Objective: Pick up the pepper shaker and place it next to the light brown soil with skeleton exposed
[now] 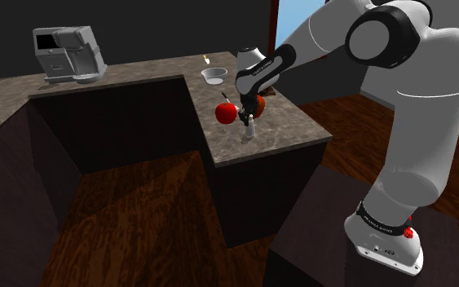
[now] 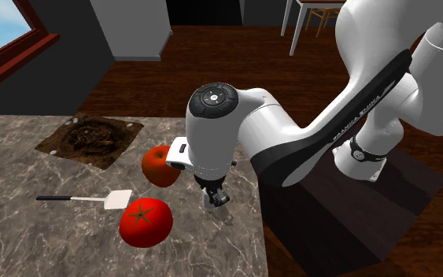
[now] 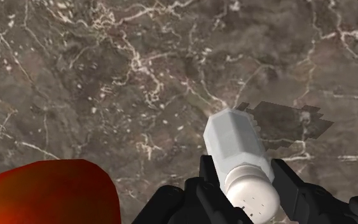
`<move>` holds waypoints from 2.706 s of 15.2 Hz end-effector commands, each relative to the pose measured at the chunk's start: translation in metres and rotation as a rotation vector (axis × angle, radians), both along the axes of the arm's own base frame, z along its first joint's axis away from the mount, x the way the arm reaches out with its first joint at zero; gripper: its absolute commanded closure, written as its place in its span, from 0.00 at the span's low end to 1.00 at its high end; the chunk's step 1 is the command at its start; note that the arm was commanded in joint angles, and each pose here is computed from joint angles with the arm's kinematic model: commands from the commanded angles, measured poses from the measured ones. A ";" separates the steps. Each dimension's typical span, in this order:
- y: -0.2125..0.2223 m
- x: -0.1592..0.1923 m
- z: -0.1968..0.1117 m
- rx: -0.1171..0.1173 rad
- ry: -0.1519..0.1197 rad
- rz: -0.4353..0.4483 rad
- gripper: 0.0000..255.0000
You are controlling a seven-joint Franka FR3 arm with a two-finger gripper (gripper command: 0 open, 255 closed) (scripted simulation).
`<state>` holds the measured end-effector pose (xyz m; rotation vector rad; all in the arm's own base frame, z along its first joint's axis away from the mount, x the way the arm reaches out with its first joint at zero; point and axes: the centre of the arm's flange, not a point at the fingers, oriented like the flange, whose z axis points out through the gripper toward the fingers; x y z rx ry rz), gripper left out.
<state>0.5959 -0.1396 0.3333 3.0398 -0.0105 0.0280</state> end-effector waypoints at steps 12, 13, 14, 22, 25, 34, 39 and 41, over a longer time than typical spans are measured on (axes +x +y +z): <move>0.000 0.000 0.053 0.000 0.000 0.000 1.00; 0.000 0.000 0.058 0.000 0.000 0.000 1.00; 0.000 0.000 0.063 0.000 0.000 0.000 1.00; 0.000 0.000 0.105 0.000 0.000 0.000 1.00; 0.000 0.000 0.121 0.000 0.000 0.000 1.00; 0.000 0.000 0.169 0.000 0.000 0.000 1.00; -0.026 0.003 0.176 0.000 0.000 0.000 1.00; -0.051 0.007 0.171 0.000 0.000 0.000 1.00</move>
